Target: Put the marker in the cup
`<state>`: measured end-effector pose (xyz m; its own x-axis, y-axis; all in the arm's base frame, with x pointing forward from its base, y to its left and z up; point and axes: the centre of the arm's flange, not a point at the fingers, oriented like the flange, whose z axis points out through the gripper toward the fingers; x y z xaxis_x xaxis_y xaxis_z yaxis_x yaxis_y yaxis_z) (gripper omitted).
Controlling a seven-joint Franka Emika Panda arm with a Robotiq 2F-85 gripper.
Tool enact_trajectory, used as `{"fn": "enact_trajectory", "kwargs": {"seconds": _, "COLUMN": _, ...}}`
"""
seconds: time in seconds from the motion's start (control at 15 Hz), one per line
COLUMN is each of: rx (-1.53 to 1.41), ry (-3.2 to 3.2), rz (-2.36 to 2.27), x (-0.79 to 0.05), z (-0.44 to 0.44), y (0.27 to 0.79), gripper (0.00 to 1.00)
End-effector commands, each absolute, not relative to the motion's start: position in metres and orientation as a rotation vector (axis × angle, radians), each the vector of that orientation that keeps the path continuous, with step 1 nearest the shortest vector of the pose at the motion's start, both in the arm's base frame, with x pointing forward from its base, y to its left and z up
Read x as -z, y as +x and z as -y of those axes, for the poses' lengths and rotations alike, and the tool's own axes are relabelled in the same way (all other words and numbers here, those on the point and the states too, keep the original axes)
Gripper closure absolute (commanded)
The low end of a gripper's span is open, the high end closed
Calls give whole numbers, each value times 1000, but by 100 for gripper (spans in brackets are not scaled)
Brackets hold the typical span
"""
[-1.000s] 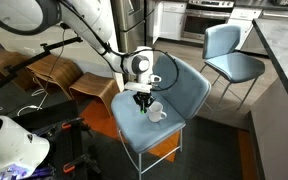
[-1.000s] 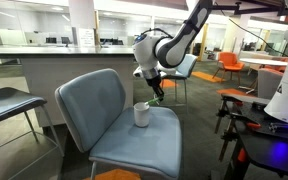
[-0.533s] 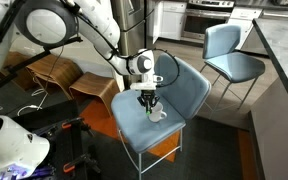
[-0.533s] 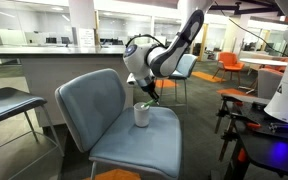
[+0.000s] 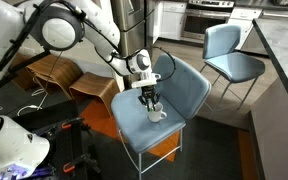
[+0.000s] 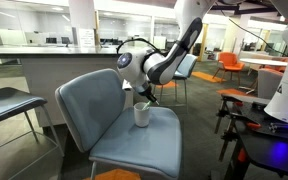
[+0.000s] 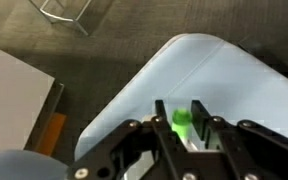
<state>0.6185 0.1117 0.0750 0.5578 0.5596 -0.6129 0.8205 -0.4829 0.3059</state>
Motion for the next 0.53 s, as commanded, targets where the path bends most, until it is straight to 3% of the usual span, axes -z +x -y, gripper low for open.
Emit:
{"fn": "enact_trajectory", "kwargs": {"seconds": 0.0, "rx": 602, "ry": 2142, "rz": -1101, "x": -76, "z": -113, "y": 625, "gripper": 32}}
{"fn": "enact_trajectory", "kwargs": {"seconds": 0.27, "rx": 572, "ry": 2266, "rz": -1040, "x": -91, "z": -111, "y": 625, "gripper": 4}}
{"fn": "enact_trajectory", "kwargs": {"seconds": 0.47, "rx": 588, "ry": 2482, "rz": -1002, "x": -114, "z": -106, "y": 622, "gripper": 0}}
